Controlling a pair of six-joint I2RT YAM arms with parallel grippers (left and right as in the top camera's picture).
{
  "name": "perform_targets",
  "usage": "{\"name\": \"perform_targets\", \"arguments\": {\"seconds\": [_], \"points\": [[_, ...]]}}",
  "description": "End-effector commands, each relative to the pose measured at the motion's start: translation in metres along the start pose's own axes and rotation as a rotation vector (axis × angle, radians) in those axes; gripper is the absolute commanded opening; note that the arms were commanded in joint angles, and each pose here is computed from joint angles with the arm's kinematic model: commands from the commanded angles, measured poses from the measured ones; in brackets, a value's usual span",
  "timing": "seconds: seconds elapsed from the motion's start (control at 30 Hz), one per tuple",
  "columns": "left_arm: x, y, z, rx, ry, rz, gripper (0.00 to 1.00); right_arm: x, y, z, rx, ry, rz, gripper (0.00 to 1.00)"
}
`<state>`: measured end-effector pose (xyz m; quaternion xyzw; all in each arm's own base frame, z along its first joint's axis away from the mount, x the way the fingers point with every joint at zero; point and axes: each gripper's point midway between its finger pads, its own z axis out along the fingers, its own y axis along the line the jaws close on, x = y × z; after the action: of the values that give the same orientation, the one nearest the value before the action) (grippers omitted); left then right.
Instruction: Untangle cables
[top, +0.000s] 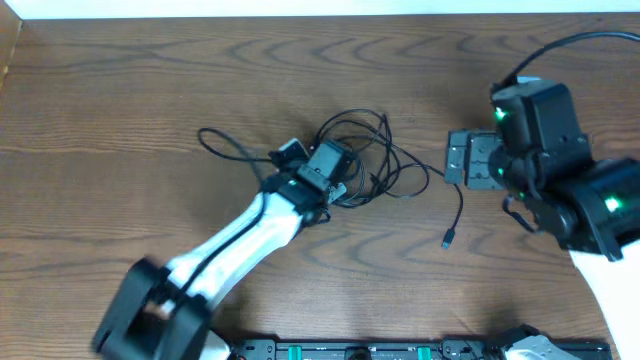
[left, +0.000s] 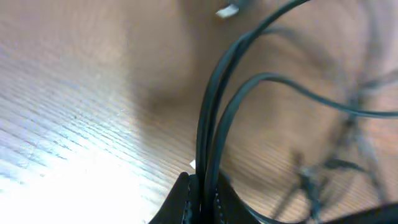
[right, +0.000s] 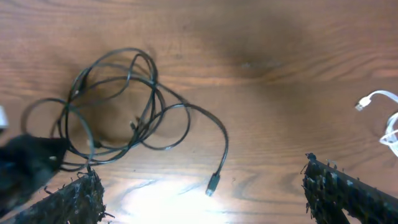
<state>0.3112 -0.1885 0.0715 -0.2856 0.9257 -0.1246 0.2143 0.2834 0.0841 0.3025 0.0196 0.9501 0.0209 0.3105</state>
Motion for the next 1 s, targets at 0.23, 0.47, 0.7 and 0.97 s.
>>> {"name": "perform_targets", "arguments": {"seconds": [0.23, 0.47, 0.7, 0.97], "points": [[-0.031, -0.02, -0.083, 0.205, -0.104, 0.023, 0.08, 0.027, 0.033, 0.03, -0.203, 0.256, 0.089, 0.99], [-0.041, -0.024, -0.11, 0.3, -0.102, -0.015, 0.07, 0.051, 0.063, 0.045, -0.466, 0.407, 0.027, 0.99], [-0.046, -0.027, -0.12, 0.351, -0.078, -0.126, 0.08, 0.077, 0.07, 0.076, -0.517, 0.462, 0.035, 0.99], [-0.046, -0.043, -0.126, 0.429, -0.047, -0.189, 0.08, 0.122, 0.083, 0.127, -0.527, 0.609, 0.355, 0.99]]}}
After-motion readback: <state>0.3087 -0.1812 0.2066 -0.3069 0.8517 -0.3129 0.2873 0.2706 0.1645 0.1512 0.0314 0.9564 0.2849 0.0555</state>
